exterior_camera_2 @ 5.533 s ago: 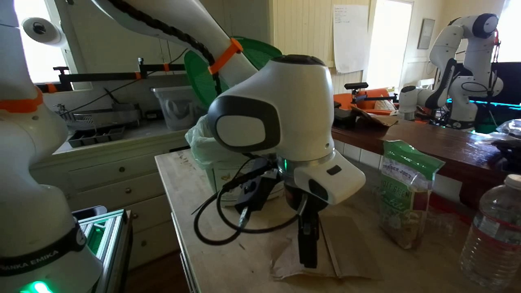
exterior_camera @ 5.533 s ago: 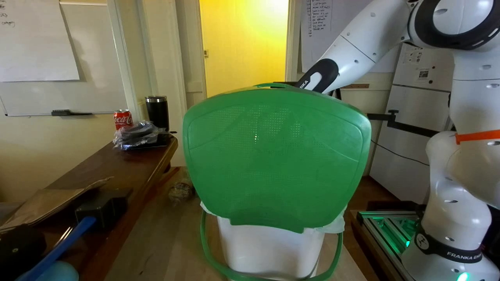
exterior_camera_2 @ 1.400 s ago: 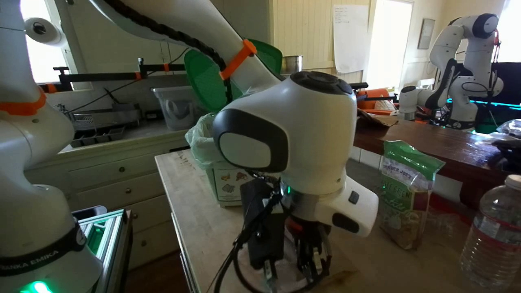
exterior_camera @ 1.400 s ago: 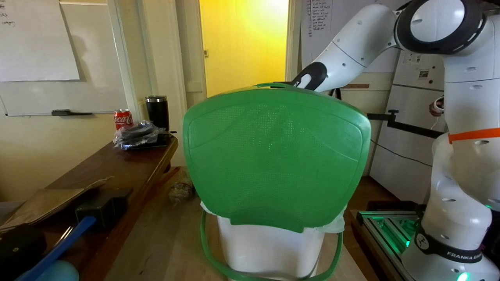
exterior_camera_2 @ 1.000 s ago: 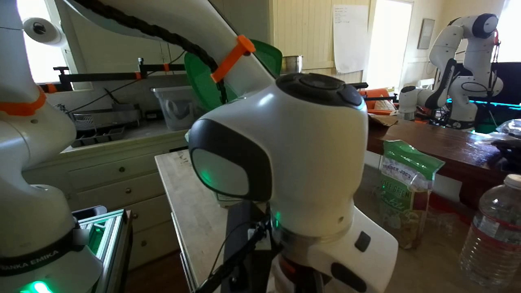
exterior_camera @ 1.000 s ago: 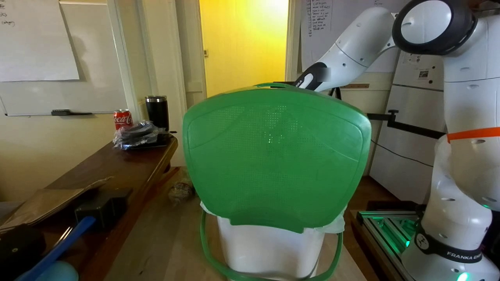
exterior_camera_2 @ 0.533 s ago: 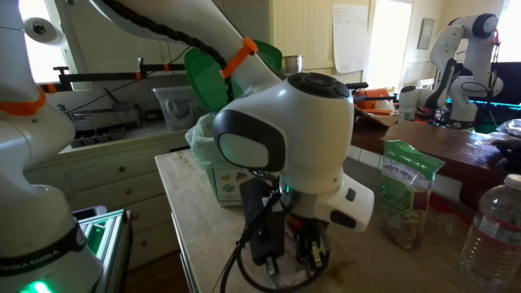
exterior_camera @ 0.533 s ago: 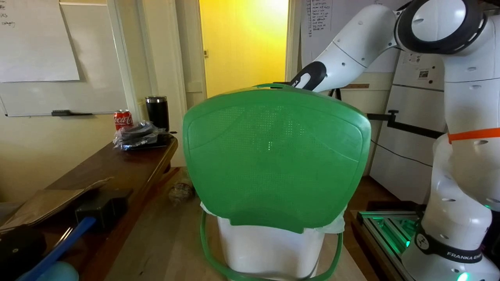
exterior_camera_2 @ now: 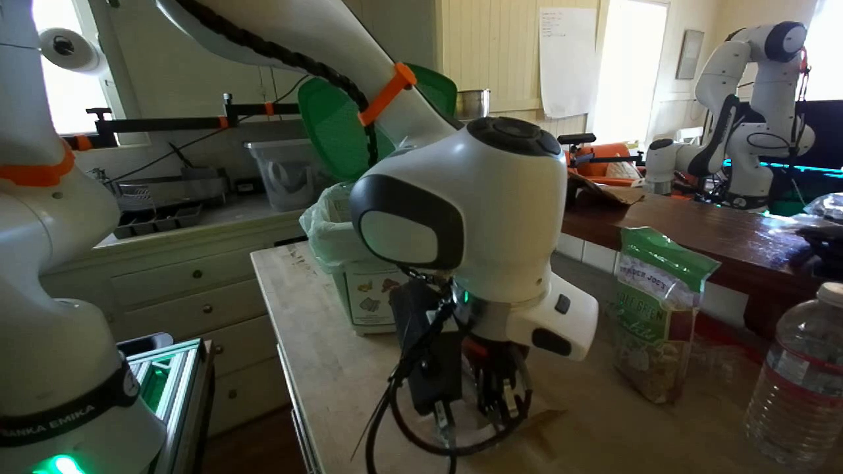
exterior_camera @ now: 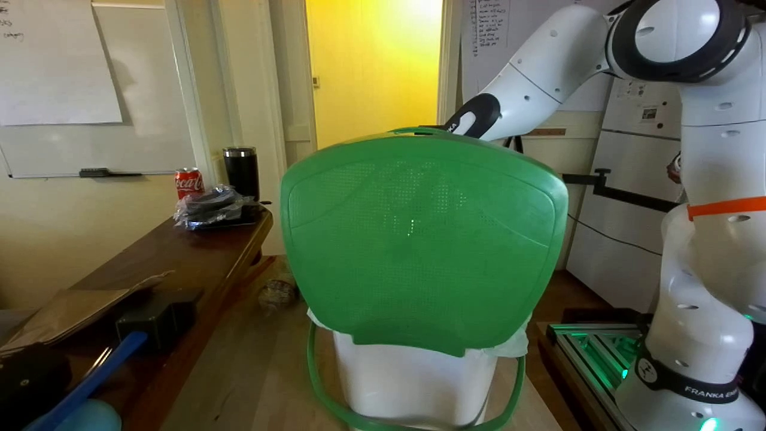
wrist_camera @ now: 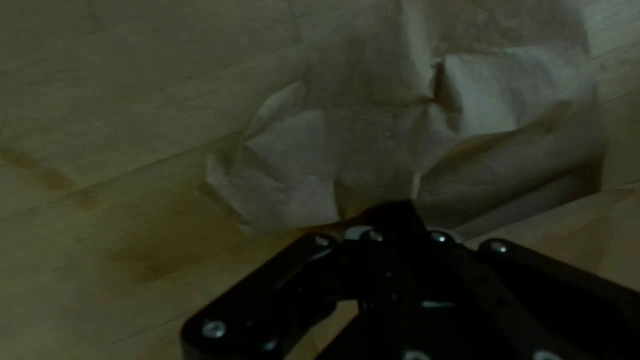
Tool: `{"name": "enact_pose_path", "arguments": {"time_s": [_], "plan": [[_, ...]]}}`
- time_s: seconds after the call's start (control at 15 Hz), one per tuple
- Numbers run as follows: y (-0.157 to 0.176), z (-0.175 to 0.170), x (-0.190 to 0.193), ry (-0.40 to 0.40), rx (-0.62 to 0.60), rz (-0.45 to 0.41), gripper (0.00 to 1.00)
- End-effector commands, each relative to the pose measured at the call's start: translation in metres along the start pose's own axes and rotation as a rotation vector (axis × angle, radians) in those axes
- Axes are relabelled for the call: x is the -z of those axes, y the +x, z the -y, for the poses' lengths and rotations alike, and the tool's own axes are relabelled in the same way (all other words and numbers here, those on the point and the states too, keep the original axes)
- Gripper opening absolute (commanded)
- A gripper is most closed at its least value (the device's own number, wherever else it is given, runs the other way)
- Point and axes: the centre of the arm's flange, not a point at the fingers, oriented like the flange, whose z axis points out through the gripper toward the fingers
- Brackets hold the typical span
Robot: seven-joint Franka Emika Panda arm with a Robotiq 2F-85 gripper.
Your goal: Wipe the table with the tissue, then throw it in the bin, and finally close the bin
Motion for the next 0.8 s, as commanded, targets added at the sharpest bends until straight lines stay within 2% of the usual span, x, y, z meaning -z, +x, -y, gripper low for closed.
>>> {"name": "enact_pose_path", "arguments": {"time_s": [0.0,0.27,0.73], "plan": [[-0.027,-0.048,-0.013,-0.010,-0.096,0.026,0.01],[-0.033,-0.068,-0.002,-0.016,-0.134,0.002,0.01],[-0.026,-0.070,0.040,-0.060,-0.108,-0.056,0.01]]}}
